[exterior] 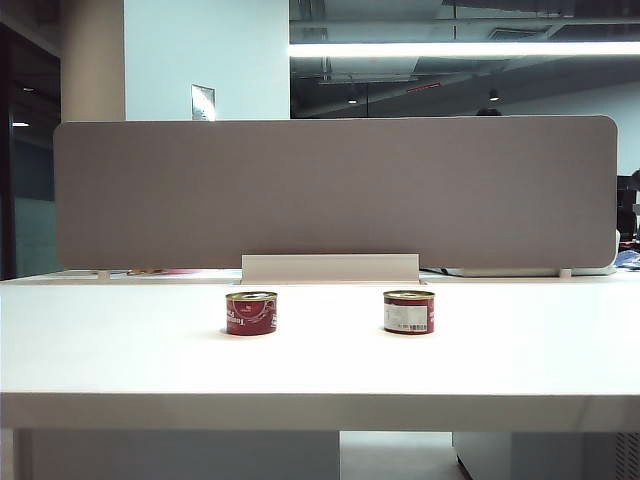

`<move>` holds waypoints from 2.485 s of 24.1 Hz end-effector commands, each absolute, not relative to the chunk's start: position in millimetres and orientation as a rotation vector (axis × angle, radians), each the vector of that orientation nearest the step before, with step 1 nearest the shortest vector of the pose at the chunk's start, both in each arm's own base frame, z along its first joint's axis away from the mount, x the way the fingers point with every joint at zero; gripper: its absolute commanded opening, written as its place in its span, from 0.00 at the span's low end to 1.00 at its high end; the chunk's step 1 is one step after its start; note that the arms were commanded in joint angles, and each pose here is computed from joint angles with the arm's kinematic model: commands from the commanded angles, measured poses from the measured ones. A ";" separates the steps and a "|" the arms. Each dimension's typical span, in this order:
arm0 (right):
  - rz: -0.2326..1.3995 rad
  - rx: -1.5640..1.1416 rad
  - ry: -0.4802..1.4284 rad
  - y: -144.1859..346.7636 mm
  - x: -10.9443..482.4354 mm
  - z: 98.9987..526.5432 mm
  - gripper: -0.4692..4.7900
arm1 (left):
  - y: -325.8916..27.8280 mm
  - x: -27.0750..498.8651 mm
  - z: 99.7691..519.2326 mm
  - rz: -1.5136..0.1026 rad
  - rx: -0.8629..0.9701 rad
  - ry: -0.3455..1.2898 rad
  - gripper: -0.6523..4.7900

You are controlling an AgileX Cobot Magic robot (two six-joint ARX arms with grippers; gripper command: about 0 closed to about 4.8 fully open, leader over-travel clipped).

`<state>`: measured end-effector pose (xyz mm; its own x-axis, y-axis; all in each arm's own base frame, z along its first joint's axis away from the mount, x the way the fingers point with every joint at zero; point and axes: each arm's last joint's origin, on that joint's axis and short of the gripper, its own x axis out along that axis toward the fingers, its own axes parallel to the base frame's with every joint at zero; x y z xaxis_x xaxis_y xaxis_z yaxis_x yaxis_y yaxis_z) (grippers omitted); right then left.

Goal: Stack a can of tomatoes on the right onto the can of tomatoes on the left.

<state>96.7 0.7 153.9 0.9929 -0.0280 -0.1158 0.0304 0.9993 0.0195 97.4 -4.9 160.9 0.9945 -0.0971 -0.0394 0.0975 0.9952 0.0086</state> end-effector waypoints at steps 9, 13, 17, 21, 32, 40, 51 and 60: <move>-0.028 0.018 0.105 0.8 97.1 153.5 0.08 | -4.8 97.3 163.2 -0.097 0.018 0.023 0.11; -0.028 0.018 0.106 0.8 97.1 153.4 0.08 | -4.8 97.3 163.1 -0.097 0.018 0.024 0.11; -0.027 0.019 0.107 0.8 97.1 153.3 0.08 | -4.8 97.3 163.1 -0.097 0.018 0.024 0.11; 0.049 0.027 0.107 3.1 97.0 153.3 0.08 | -4.8 97.3 163.2 -0.097 0.018 0.023 0.11; 0.395 0.045 0.110 12.8 94.8 153.7 0.08 | -4.8 97.3 162.4 -0.097 0.018 0.031 0.11; 0.473 0.051 0.105 14.9 93.9 154.4 0.08 | -7.9 95.9 152.2 -0.207 0.008 0.136 0.11; 0.471 0.052 0.096 14.8 94.0 155.4 0.08 | -12.6 94.4 151.7 -0.375 -0.005 0.141 0.11; 0.376 0.073 -0.055 12.0 87.9 200.7 0.08 | -12.6 94.4 151.7 -0.375 -0.004 0.141 0.11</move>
